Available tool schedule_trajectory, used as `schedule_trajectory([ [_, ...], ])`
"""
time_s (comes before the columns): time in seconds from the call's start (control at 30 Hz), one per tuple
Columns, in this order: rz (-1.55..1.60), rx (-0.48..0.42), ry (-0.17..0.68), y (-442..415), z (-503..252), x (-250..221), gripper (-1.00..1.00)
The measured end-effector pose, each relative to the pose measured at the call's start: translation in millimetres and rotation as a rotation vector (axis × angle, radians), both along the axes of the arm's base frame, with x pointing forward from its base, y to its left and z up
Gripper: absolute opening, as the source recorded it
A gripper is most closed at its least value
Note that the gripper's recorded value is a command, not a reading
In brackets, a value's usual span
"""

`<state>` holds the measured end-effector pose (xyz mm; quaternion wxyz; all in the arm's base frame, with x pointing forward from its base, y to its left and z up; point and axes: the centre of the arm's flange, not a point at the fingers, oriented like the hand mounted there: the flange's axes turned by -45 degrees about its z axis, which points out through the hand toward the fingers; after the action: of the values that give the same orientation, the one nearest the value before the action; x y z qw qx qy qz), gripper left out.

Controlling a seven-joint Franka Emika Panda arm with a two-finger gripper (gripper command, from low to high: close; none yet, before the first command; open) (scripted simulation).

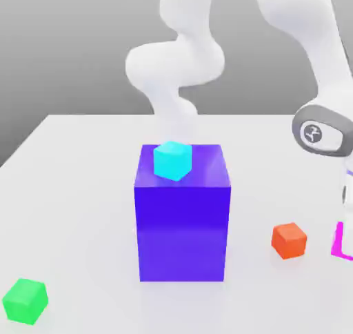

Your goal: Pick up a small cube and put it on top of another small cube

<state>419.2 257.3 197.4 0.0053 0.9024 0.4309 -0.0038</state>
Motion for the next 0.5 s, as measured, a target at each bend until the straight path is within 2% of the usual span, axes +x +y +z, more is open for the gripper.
schedule_trajectory([
  [0.1,-0.231,-0.005,0.000,-74,6,41,-1.00],
  [0.23,-0.515,-0.008,0.000,-173,13,72,-1.00],
  [0.37,-0.788,-0.007,-0.001,-272,22,80,-1.00],
  [0.5,-1.062,-0.001,-0.003,-372,31,68,-1.00],
])
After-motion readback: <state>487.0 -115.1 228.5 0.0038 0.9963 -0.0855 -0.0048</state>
